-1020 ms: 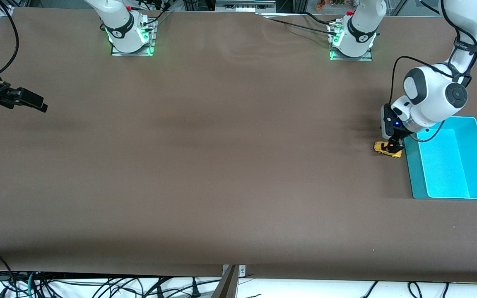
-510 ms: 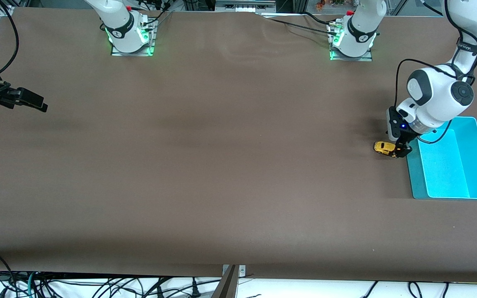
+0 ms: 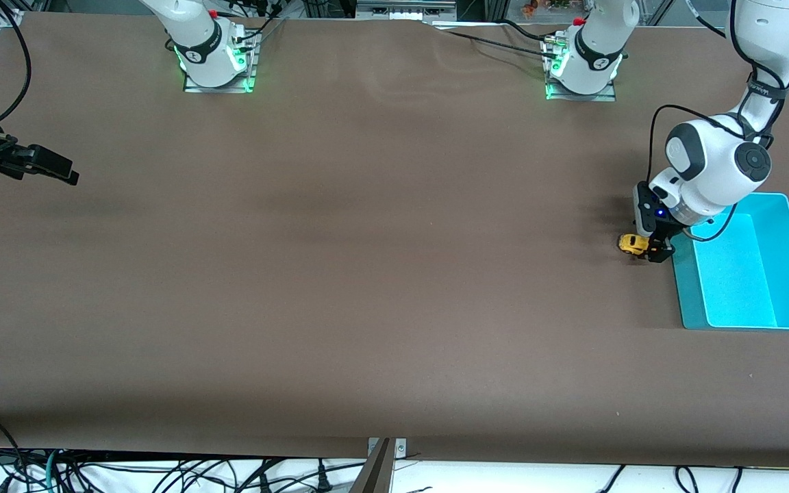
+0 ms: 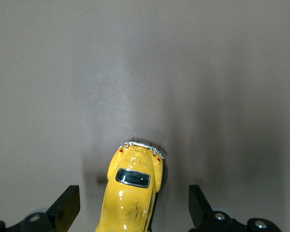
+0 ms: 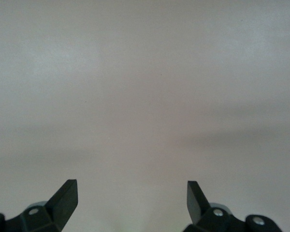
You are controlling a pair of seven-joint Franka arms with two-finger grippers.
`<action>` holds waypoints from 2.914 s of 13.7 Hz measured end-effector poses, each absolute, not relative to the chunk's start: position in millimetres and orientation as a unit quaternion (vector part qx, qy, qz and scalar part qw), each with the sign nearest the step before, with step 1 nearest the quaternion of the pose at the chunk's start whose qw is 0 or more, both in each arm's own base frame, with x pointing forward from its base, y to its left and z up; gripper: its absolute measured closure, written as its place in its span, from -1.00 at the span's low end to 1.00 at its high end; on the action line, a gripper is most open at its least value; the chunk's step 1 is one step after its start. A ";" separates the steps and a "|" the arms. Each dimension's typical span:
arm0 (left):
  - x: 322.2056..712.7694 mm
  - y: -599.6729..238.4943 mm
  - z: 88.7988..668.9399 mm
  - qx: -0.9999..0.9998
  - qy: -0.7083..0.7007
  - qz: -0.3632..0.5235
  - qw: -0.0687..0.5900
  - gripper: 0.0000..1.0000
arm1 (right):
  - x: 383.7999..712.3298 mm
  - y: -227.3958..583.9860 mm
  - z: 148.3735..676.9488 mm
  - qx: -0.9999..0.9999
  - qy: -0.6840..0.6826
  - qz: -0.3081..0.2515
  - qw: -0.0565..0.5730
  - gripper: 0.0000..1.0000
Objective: Wind and store yellow beetle car
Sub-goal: 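Lower the left gripper and close it on the yellow car, then lift the car with the left gripper and carry it into the tray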
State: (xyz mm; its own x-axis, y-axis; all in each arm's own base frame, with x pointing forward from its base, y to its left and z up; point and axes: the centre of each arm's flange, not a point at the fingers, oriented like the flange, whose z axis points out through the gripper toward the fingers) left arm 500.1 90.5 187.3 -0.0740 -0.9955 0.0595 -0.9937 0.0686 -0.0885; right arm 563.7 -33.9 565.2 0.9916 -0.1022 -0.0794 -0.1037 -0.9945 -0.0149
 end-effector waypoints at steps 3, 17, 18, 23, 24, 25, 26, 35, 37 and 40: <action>499.7 95.4 186.9 -0.677 0.734 -0.053 0.010 -0.47 | 563.7 -34.6 565.2 -0.998 0.052 0.040 0.010 -1.00; 524.2 88.9 239.3 -0.690 0.721 -0.061 0.006 0.08 | 563.4 -37.9 564.6 -0.998 0.056 0.041 0.011 -1.00; 527.5 79.7 250.2 -0.697 0.715 -0.061 -0.001 0.08 | 563.4 -37.8 564.6 -0.998 0.056 0.041 0.011 -1.00; 538.7 76.0 313.1 -0.715 0.697 -0.047 -0.031 0.08 | 563.5 -37.7 564.3 -0.998 0.056 0.041 0.011 -1.00; 542.6 93.1 327.7 -0.718 0.694 -0.047 -0.031 0.08 | 563.5 -37.7 564.3 -0.998 0.056 0.041 0.011 -1.00; 545.7 113.3 340.0 -0.718 0.693 -0.051 -0.026 0.08 | 563.5 -37.7 564.3 -0.998 0.056 0.041 0.011 -1.00; 546.3 135.0 348.4 -0.719 0.693 -0.054 -0.019 0.08 | 563.5 -37.7 564.2 -0.998 0.056 0.041 0.011 -1.00; 532.2 249.9 306.3 -0.715 0.697 -0.046 -0.030 0.08 | 563.6 -37.6 564.0 -0.998 0.056 0.042 0.011 -1.00; 533.1 264.0 287.0 -0.720 0.692 -0.045 -0.028 0.08 | 563.6 -37.6 563.8 -0.998 0.056 0.042 0.011 -1.00; 537.6 277.4 255.9 -0.721 0.691 -0.043 -0.032 0.08 | 563.7 -37.6 563.7 -0.998 0.056 0.042 0.012 -1.00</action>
State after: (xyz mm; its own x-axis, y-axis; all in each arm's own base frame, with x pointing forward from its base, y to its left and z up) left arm 537.6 277.4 255.9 0.0413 -0.9935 0.1063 -0.9990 -0.0431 -0.0144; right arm 563.7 -37.6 563.7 0.9903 -0.1099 -0.0848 -0.1118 -0.9936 -0.0183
